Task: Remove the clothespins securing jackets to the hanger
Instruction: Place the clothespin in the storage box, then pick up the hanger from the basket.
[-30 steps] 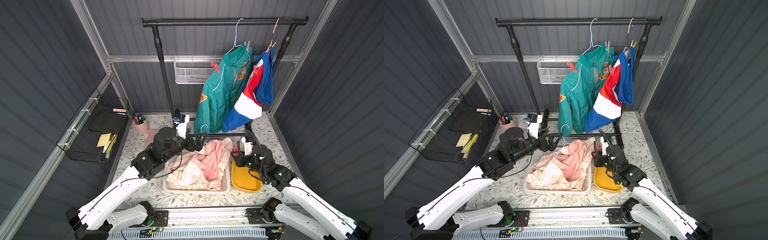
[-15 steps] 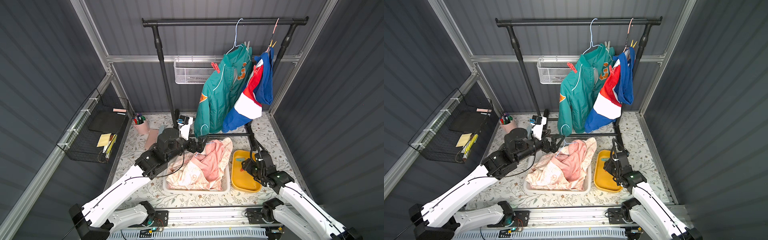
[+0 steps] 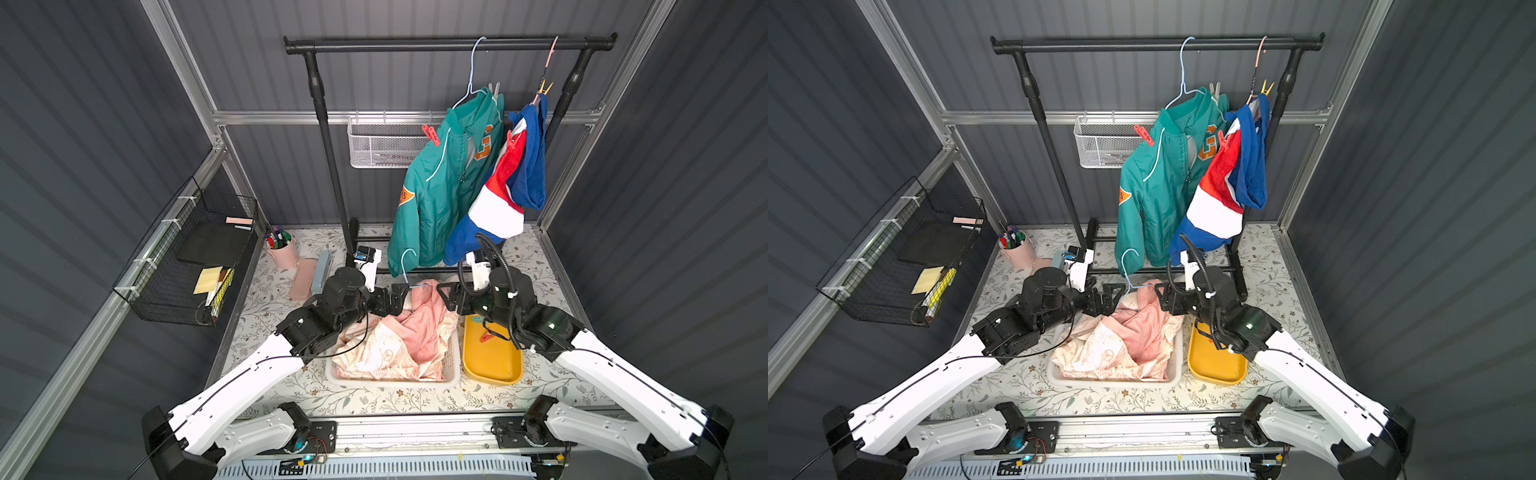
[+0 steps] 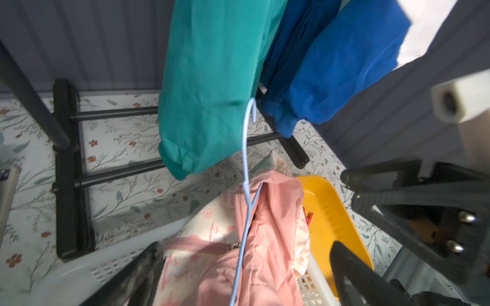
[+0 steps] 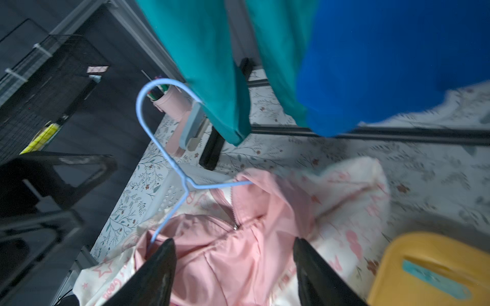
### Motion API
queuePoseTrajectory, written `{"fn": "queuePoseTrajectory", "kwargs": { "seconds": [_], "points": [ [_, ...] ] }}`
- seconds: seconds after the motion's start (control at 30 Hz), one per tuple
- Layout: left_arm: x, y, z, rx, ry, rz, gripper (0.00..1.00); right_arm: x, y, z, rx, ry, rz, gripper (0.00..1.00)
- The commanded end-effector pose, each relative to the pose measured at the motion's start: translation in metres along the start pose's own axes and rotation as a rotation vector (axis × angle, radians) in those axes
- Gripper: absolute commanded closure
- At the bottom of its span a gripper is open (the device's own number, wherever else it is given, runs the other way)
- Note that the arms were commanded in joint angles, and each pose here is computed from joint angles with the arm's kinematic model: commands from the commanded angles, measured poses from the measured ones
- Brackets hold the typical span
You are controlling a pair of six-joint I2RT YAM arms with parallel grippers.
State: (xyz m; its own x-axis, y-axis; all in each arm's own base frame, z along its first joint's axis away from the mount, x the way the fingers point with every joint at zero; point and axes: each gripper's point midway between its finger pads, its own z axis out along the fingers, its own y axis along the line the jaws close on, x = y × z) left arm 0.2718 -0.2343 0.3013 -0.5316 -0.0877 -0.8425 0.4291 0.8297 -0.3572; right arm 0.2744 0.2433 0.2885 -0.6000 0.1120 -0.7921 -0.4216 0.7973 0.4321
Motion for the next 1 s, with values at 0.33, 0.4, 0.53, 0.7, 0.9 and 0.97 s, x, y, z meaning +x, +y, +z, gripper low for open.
{"fn": "queuePoseTrajectory", "kwargs": {
  "seconds": [0.33,0.4,0.53,0.7,0.9,0.97],
  "points": [
    [0.022,0.022,-0.02,-0.062,0.017,-0.098,0.02,-0.006,0.06,0.062,-0.221,0.067,-0.139,0.34],
    [0.023,0.022,-0.019,-0.06,0.018,-0.099,0.02,-0.006,0.06,0.067,-0.214,0.071,-0.141,0.37],
    [0.023,0.021,-0.019,-0.055,0.019,-0.092,0.01,-0.005,0.056,0.075,-0.186,0.073,-0.159,0.41],
    [0.029,0.022,-0.019,-0.049,0.039,-0.086,0.01,0.002,0.052,0.086,-0.168,0.097,-0.176,0.52],
    [0.027,0.019,-0.026,-0.033,0.038,-0.091,0.01,0.007,0.053,0.092,-0.183,0.117,-0.171,0.62],
    [0.028,0.019,-0.028,-0.035,0.038,-0.093,0.01,0.006,0.056,0.092,-0.192,0.122,-0.177,0.7]
  ]
}}
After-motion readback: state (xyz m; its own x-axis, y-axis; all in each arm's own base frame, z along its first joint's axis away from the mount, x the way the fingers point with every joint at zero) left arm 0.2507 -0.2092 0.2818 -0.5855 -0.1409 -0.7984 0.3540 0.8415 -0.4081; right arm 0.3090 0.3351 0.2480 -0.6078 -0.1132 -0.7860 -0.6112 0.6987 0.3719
